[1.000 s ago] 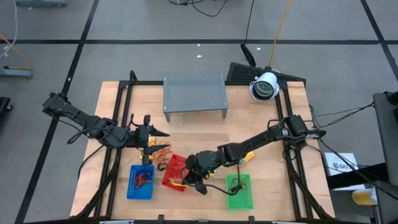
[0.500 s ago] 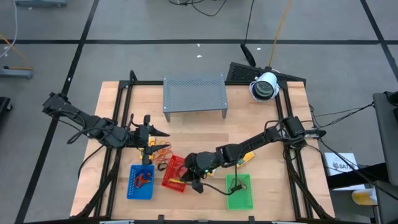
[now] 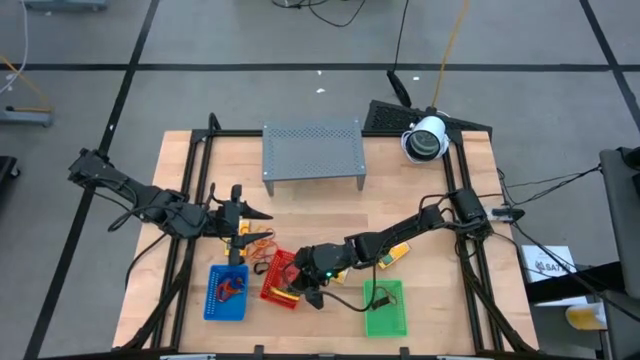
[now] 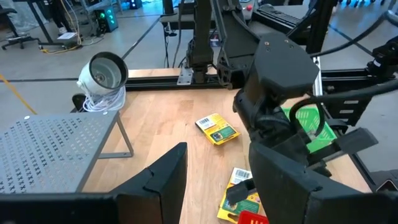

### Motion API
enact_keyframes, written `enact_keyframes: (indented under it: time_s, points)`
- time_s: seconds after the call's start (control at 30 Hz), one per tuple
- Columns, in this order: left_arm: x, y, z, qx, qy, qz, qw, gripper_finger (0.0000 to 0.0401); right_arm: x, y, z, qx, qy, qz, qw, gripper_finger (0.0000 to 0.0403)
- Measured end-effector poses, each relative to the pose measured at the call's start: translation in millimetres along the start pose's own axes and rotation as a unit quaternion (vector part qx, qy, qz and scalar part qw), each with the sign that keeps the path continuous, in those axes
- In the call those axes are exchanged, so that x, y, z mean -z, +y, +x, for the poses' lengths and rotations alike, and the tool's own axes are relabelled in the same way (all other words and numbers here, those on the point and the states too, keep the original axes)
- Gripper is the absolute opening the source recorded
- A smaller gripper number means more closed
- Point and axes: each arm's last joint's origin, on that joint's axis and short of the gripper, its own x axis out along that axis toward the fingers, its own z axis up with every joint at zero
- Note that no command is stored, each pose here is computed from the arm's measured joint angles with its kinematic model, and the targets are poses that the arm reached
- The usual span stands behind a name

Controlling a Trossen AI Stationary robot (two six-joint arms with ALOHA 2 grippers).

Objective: Pick & Place Office Desk Supplies
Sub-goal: Put the yellow crayon box into the red basket

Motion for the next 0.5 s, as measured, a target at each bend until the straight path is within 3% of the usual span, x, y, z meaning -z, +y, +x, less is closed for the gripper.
enact_keyframes:
  time_s: [0.5]
  points:
    - [0, 0, 0, 0.0, 0.001, 0.001, 1.0, 0.0182, -8, -20, -4, 0.029, 0.006, -0.01, 1.0, 0.0]
